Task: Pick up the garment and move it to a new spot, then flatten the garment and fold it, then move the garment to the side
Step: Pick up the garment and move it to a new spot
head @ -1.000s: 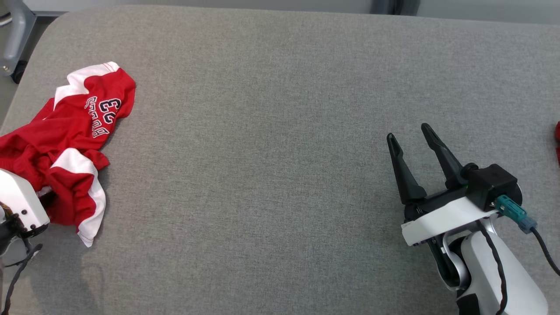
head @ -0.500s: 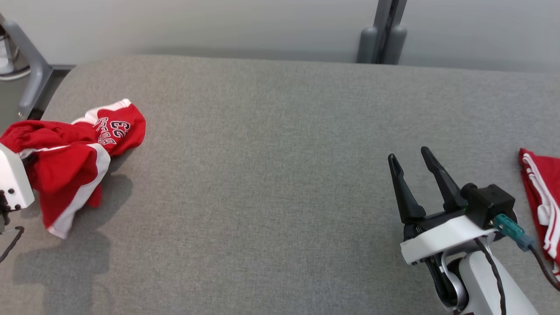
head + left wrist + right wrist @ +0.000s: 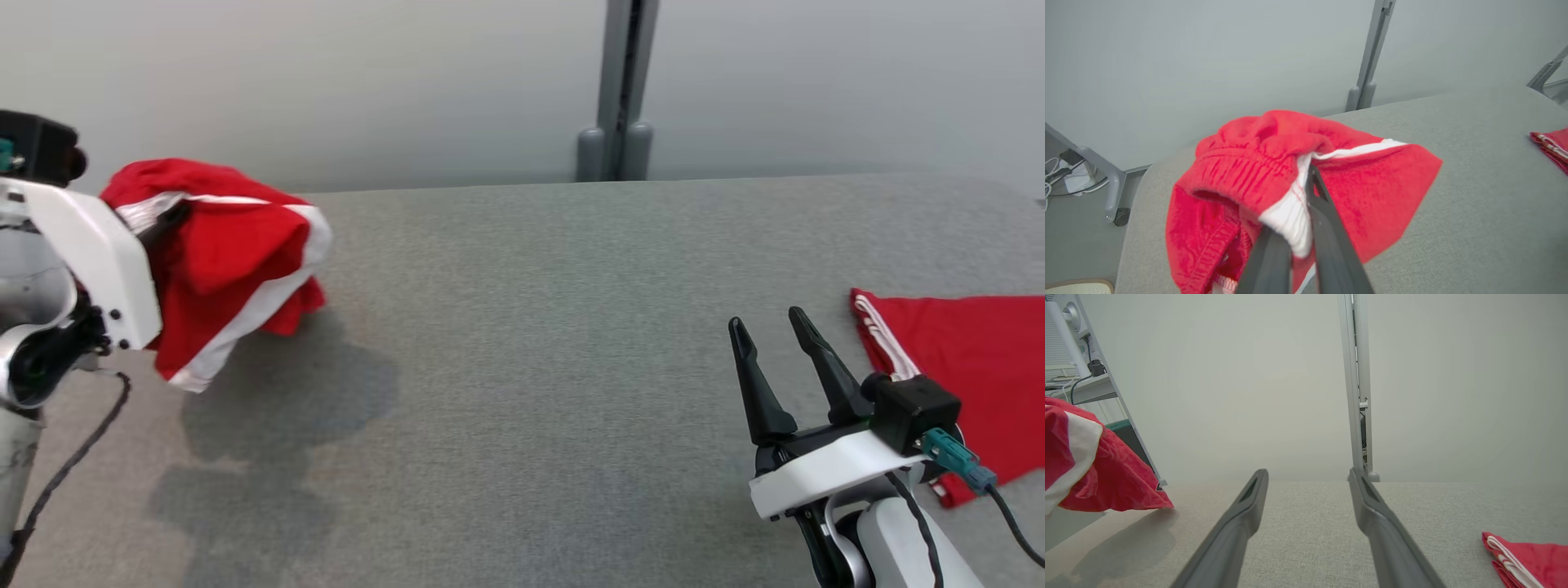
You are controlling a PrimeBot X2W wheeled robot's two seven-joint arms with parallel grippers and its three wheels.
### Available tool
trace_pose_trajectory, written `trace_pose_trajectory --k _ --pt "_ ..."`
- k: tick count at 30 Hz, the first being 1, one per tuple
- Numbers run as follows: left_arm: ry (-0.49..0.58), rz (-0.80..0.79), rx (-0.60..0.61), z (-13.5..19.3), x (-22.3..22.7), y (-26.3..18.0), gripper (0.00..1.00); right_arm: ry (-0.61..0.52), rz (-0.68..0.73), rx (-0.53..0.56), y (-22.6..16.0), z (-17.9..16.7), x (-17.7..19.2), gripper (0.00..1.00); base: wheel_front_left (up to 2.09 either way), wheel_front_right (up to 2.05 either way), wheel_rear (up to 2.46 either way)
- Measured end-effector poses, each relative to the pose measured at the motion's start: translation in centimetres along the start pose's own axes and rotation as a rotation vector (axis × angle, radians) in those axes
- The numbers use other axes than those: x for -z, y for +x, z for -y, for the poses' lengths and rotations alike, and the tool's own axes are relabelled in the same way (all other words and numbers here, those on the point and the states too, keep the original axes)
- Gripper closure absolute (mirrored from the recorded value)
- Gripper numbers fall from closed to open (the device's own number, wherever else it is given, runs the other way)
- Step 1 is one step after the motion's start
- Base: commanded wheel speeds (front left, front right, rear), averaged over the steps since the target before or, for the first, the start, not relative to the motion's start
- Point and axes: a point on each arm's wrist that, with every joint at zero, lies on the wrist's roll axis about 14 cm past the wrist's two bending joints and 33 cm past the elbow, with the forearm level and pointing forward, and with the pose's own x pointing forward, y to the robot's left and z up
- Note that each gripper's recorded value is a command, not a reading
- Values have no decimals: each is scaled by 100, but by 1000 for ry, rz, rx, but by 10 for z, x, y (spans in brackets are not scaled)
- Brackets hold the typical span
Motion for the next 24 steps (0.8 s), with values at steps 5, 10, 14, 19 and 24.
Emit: trace_pose_trajectory --k 5,10,14,19,24 --pt "94 103 147 59 -38 12 100 -19 24 63 -13 21 -11 0 0 0 0" --pt "94 215 292 119 -63 22 100 -44 39 134 -26 46 -19 0 0 0 0" --pt "25 284 378 156 -66 32 100 -55 36 176 -34 60 -20 0 0 0 0" --pt "-130 269 431 188 -22 56 100 -56 14 205 -38 70 -13 0 0 0 0" --pt "-219 169 424 212 48 75 100 -51 -8 208 -38 71 -5 0 0 0 0"
